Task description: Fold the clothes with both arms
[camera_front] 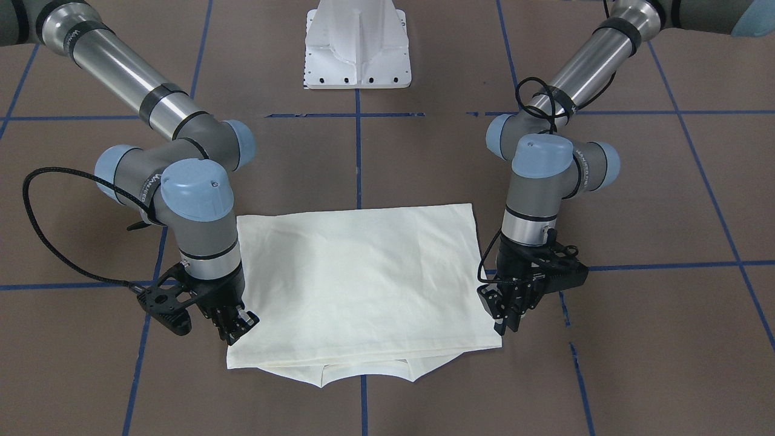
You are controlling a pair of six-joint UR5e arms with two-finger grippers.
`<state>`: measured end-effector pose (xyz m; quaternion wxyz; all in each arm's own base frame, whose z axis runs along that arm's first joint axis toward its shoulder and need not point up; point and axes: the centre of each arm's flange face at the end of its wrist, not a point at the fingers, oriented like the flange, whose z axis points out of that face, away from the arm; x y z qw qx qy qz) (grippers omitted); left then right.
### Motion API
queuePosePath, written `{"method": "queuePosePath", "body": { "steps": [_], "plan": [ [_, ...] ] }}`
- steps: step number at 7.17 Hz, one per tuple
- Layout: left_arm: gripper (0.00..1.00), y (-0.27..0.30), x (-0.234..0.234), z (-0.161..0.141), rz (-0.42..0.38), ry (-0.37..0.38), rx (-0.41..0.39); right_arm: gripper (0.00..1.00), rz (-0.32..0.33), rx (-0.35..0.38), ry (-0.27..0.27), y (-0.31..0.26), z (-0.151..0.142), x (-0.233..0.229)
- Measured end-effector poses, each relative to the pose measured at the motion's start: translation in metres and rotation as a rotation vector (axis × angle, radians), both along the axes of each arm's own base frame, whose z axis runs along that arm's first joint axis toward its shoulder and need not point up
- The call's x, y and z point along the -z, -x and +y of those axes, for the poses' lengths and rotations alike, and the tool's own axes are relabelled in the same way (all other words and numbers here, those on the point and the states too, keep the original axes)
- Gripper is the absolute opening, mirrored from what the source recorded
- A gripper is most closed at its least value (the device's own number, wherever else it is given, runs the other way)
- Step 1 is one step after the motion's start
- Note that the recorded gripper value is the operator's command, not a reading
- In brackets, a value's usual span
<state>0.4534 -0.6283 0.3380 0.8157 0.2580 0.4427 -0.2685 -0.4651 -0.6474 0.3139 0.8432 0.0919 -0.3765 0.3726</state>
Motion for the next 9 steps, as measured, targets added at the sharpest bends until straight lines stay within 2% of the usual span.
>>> {"method": "queuePosePath", "body": {
  "steps": [1,2,4,6,7,8,9],
  "plan": [
    [0.36,0.007,0.004,0.004,0.027,-0.006,-0.017,0.58,-0.044,0.028,-0.008,-0.008,0.021,0.005],
    [0.36,0.013,0.003,0.013,0.049,-0.001,-0.045,0.62,-0.087,0.064,-0.007,-0.014,0.057,0.001],
    [0.39,0.022,-0.005,0.025,0.064,0.006,-0.072,0.66,-0.144,0.093,0.043,-0.015,0.138,-0.024],
    [0.39,0.025,-0.006,0.029,0.071,0.006,-0.073,0.67,-0.144,0.113,0.069,-0.011,0.190,-0.045],
    [0.39,0.025,-0.006,0.030,0.071,0.005,-0.072,0.64,-0.138,0.119,0.068,-0.005,0.202,-0.048],
    [0.39,0.025,-0.007,0.032,0.071,0.005,-0.073,0.58,-0.132,0.118,0.063,-0.001,0.207,-0.049],
    [0.39,0.026,-0.011,0.033,0.067,0.008,-0.072,0.22,-0.126,0.120,0.061,0.003,0.209,-0.051]
  ]
}}
